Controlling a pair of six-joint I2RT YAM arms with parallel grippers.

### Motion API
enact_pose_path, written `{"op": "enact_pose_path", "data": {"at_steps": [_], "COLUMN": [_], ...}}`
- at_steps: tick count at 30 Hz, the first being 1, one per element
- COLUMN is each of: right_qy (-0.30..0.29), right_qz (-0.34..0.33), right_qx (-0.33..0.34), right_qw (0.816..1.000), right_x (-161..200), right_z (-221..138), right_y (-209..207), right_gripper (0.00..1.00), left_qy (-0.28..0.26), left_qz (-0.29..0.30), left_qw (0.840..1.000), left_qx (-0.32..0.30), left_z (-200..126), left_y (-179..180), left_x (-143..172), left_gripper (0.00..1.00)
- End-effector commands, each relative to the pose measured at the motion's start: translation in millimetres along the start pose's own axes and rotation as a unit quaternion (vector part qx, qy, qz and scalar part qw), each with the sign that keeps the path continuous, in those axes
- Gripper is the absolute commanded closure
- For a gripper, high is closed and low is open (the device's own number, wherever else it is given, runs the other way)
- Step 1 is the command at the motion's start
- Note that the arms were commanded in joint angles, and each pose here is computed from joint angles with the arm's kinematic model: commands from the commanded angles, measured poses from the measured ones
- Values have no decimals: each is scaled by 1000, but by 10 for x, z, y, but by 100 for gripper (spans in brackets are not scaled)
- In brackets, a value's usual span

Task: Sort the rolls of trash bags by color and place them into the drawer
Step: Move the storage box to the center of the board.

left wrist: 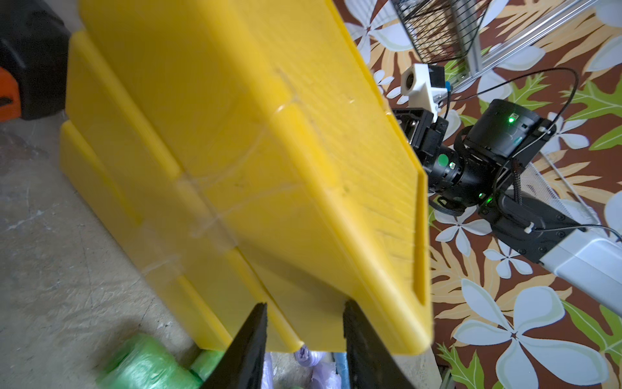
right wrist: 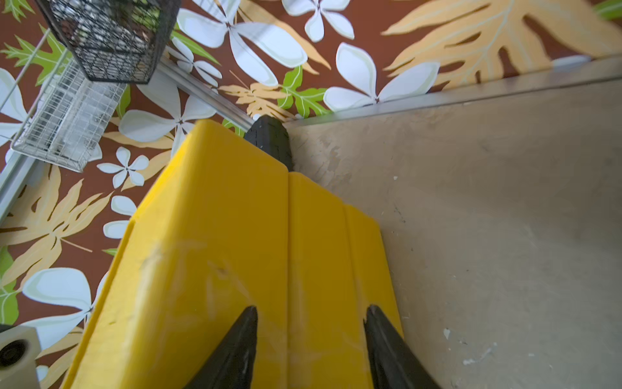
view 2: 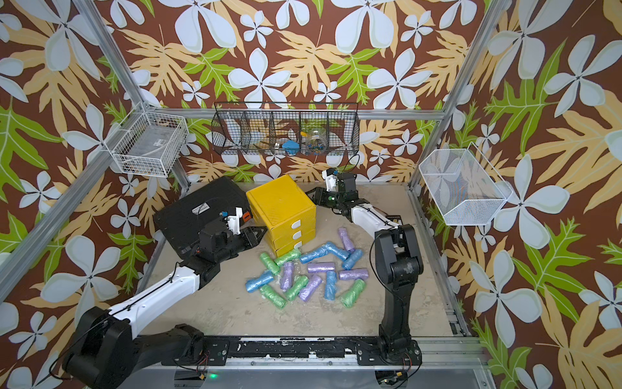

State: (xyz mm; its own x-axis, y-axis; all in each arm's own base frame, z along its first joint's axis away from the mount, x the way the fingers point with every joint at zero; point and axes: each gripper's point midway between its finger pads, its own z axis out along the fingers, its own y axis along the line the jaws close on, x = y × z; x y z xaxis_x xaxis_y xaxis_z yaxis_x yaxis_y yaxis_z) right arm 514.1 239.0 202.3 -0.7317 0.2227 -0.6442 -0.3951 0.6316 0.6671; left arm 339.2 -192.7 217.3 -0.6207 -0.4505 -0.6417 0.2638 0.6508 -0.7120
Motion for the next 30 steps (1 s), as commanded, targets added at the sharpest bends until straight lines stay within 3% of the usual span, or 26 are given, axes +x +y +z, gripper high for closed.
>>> {"op": "enact_pose_path", "data": {"at_steps": [1,7,10,15,21,30], "right_qy": [-18,-64,-68,-50,-30,-18], "right_qz": [9,27,37,40,38,22], "right_qx": [61,84,62,41,28,19], "right_qw": [998,994,995,997,998,999], "right_x": [-55,28,217,613,750,564], "right_z": [-227,-746,-920,-1049,-998,-764], "right_y": [-120,-79,42,200,246,320], "right_gripper": [46,42,41,51,61,64], "left_qy": [-27,-62,-70,-59,-52,-33], "left_qz": [17,38,63,101,121,131], "left_qw": [999,996,993,990,988,988], "left_qx": [-18,-50,-65,-80,-77,-78], "left_z": [-134,-448,-512,-427,-249,-107], "left_y": [-18,-25,-83,-186,-288,-300], "left_x": [-106,-227,-344,-514,-665,-684], "left_gripper": [59,55,53,51,49,50]}}
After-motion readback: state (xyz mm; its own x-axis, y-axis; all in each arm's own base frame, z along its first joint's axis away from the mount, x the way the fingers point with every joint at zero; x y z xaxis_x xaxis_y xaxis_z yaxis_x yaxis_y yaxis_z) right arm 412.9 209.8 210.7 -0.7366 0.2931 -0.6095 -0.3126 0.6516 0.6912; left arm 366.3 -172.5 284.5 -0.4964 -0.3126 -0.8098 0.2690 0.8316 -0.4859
